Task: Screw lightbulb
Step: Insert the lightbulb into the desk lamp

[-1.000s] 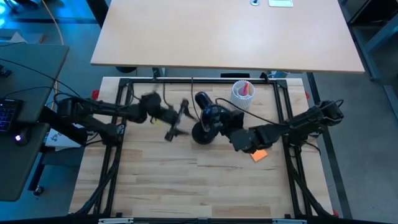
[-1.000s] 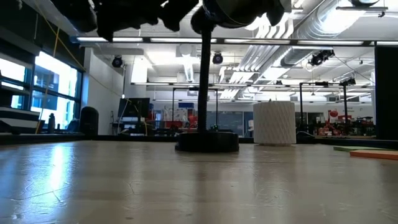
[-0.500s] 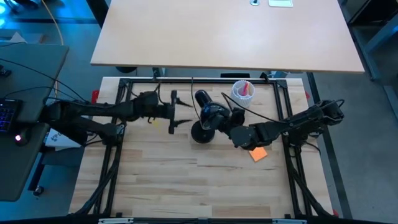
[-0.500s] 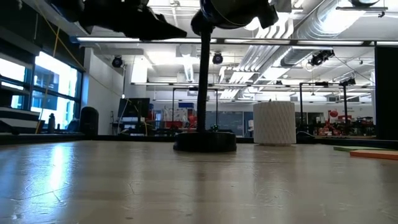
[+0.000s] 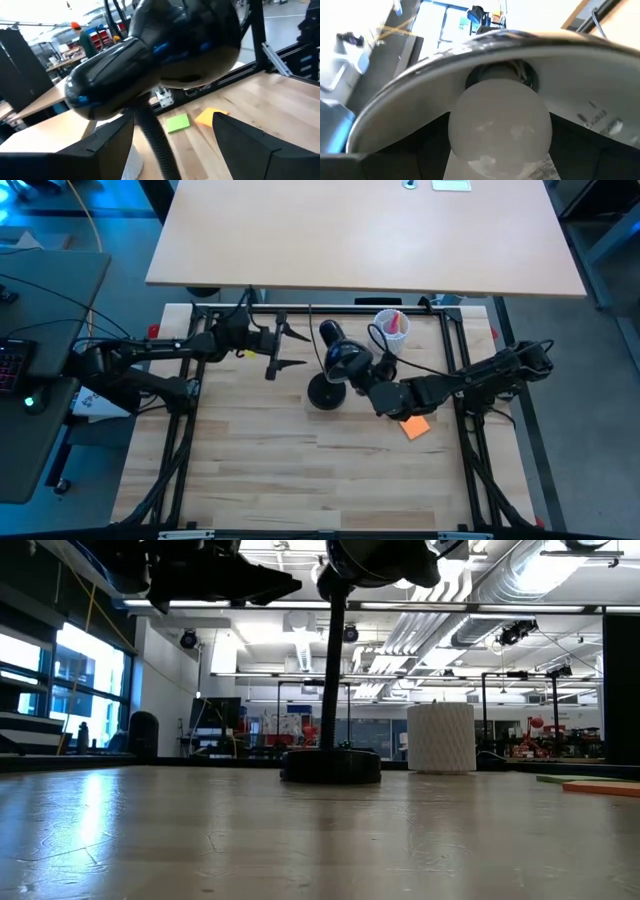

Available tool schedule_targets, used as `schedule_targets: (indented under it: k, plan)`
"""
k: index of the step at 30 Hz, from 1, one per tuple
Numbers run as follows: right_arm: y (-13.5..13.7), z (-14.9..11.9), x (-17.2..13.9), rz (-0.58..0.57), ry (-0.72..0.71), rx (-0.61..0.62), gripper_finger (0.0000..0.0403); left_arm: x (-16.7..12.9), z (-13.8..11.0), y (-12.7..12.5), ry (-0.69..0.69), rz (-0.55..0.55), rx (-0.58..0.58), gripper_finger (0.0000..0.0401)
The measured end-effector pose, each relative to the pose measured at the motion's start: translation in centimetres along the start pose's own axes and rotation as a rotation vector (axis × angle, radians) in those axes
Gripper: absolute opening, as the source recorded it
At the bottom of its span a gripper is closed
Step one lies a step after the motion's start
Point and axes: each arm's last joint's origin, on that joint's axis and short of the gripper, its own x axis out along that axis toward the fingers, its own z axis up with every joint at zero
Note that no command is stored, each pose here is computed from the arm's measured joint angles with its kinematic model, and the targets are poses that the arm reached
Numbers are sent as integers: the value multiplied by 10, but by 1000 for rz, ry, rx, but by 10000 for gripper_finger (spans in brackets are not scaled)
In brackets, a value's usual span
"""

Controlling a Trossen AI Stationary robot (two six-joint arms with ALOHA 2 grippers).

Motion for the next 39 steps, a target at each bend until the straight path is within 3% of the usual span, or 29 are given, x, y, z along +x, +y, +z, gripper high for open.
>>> schedule_targets:
  k: [3,8,24,30,39]
  plan:
    - [0,1,2,-4,13,54,281,3,2,-5,-6,-20,12,266]
    - [2,0,4,1,75,29,281,6,3,-12,-1,-55,23,266]
    - [2,3,10,-4,78,15,281,7,1,-13,18,-53,4,266]
    - [3,8,21,-4,111,-114,281,7,1,-13,20,-50,-4,266]
    - [5,10,29,1,194,-122,281,7,1,-13,24,-52,-7,266]
